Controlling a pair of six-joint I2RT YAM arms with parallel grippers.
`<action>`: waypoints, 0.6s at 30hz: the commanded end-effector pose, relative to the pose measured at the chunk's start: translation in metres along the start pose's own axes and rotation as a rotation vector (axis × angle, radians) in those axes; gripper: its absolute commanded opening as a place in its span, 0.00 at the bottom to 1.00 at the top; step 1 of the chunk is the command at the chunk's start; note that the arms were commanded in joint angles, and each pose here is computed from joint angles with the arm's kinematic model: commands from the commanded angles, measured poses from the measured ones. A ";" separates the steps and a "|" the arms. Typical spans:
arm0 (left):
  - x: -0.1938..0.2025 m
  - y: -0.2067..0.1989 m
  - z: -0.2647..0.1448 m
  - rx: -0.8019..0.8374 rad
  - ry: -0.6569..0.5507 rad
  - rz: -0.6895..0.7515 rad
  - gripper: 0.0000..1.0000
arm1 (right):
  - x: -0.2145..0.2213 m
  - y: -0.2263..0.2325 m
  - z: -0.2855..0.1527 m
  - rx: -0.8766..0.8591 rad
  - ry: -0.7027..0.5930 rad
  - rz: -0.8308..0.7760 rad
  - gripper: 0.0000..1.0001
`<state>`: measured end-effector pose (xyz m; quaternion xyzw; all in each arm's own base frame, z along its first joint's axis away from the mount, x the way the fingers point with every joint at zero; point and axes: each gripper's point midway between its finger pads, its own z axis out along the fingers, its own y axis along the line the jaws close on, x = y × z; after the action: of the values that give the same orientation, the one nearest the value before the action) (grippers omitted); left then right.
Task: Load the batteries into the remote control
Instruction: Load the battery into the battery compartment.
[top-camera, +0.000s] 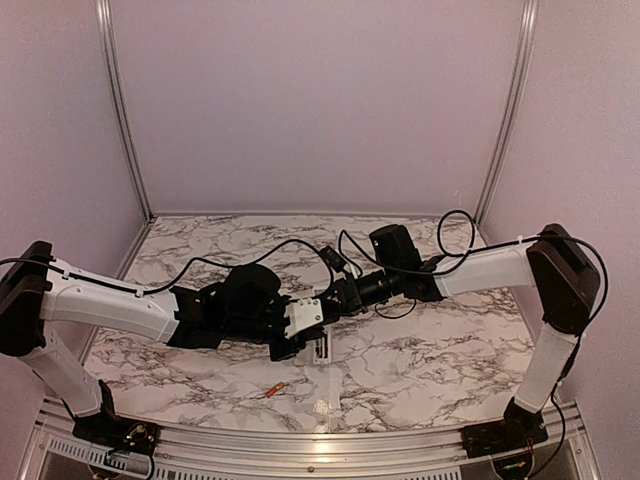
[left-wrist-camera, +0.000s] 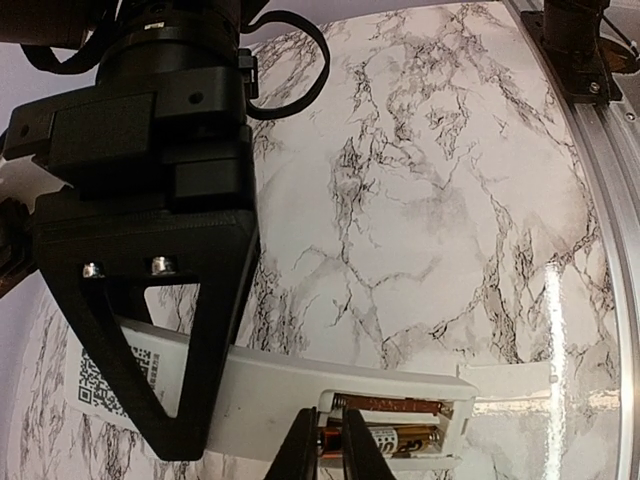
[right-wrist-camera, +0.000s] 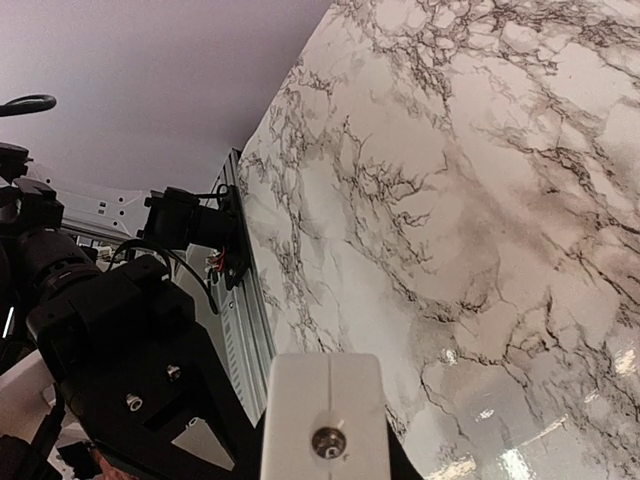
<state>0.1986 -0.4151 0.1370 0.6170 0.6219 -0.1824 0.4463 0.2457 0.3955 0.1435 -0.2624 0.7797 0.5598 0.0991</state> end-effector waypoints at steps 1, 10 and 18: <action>0.015 -0.011 0.005 0.052 0.065 -0.003 0.09 | -0.010 0.014 0.003 -0.027 -0.003 -0.041 0.00; 0.028 -0.028 0.013 0.106 0.119 0.004 0.06 | -0.017 0.024 -0.002 -0.036 -0.025 -0.062 0.00; 0.050 -0.042 0.018 0.151 0.194 0.000 0.04 | -0.025 0.030 -0.012 -0.052 -0.056 -0.076 0.00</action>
<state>0.1921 -0.4239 0.1248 0.6316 0.6223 -0.1852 0.4238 0.2457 0.3918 0.1352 -0.2522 0.7936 0.5463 0.0907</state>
